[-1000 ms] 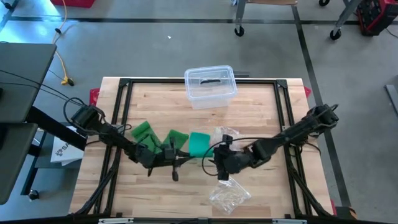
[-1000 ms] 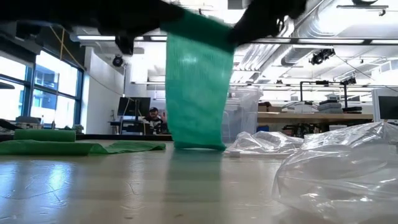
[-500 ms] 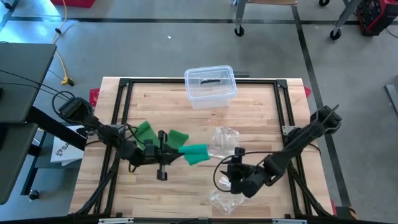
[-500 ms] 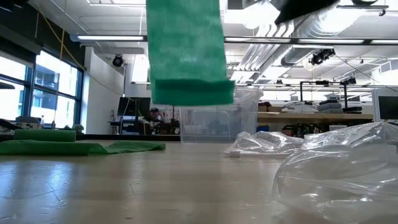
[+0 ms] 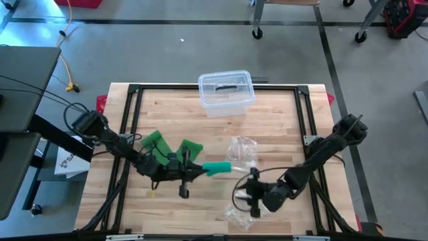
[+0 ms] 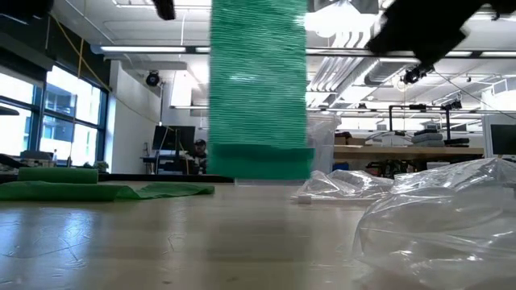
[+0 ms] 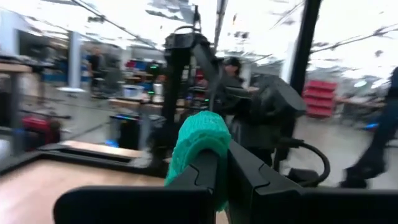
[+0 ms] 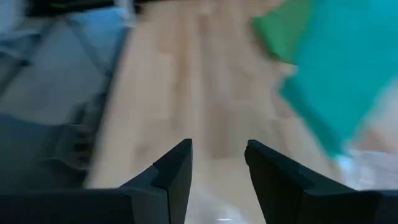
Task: Roll bandage
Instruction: Roll the blue bandage
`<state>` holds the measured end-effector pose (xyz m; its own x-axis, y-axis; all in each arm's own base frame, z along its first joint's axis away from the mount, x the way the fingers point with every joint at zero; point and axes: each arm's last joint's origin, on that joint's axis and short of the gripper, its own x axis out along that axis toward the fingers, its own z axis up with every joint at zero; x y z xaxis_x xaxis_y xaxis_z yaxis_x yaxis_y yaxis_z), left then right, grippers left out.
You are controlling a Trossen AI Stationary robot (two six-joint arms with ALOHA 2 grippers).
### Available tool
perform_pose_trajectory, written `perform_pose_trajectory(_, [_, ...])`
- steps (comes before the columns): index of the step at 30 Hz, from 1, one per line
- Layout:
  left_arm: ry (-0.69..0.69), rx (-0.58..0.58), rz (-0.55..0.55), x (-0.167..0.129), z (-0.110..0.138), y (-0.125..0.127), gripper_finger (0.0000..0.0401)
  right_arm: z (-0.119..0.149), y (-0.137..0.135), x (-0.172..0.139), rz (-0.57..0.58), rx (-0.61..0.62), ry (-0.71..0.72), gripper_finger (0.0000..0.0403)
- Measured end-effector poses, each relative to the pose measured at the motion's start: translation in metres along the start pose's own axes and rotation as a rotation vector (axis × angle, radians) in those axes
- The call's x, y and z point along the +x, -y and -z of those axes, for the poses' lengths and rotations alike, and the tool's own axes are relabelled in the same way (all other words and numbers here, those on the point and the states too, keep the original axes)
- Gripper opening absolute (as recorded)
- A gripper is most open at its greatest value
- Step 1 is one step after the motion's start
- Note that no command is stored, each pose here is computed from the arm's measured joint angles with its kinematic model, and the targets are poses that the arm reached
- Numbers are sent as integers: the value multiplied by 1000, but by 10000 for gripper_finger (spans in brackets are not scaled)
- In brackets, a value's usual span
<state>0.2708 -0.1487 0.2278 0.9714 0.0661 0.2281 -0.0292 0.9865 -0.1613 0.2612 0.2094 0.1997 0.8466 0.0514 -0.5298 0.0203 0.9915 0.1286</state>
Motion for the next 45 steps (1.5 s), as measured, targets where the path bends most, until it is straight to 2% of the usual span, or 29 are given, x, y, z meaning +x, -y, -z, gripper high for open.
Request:
perform_pose_trajectory(4, [27,-121,93,20,-2,16,7,-14,-27,-15,-130,20,-14,146])
perform_pose_trajectory(7, [59,-152,117,30,-9,23,7,-23,-48,-32,-189,46,-30,146])
perform_pose_trajectory(10, [26,-109,-22,34,-4,13,7,-26,-61,-44,-225,25,-36,146])
perform_pose_trajectory(13, [-39,-106,-177,38,11,-14,7,-22,-59,-41,-227,-79,-18,142])
perform_pose_trajectory(16, [-126,-134,-270,38,28,-43,7,-9,-38,-22,-233,-117,-43,127])
perform_pose_trajectory(19, [-195,-111,-350,34,43,-68,7,1,-3,3,-219,-63,-82,106])
perform_pose_trajectory(21, [-224,-97,-389,29,50,-82,7,7,25,17,-164,-25,-92,94])
perform_pose_trajectory(25, [-267,-67,-430,18,60,-97,7,10,71,36,-50,48,-93,76])
perform_pose_trajectory(29, [-285,-62,-448,12,64,-103,7,10,101,44,-58,81,-147,67])
perform_pose_trajectory(33, [-288,-60,-447,11,65,-104,7,11,117,50,-64,99,-161,66])
perform_pose_trajectory(40, [-291,-61,-432,10,66,-99,7,24,120,68,-43,95,-167,67])
perform_pose_trajectory(45, [-294,-61,-425,9,66,-97,7,35,125,78,-11,92,-212,95])
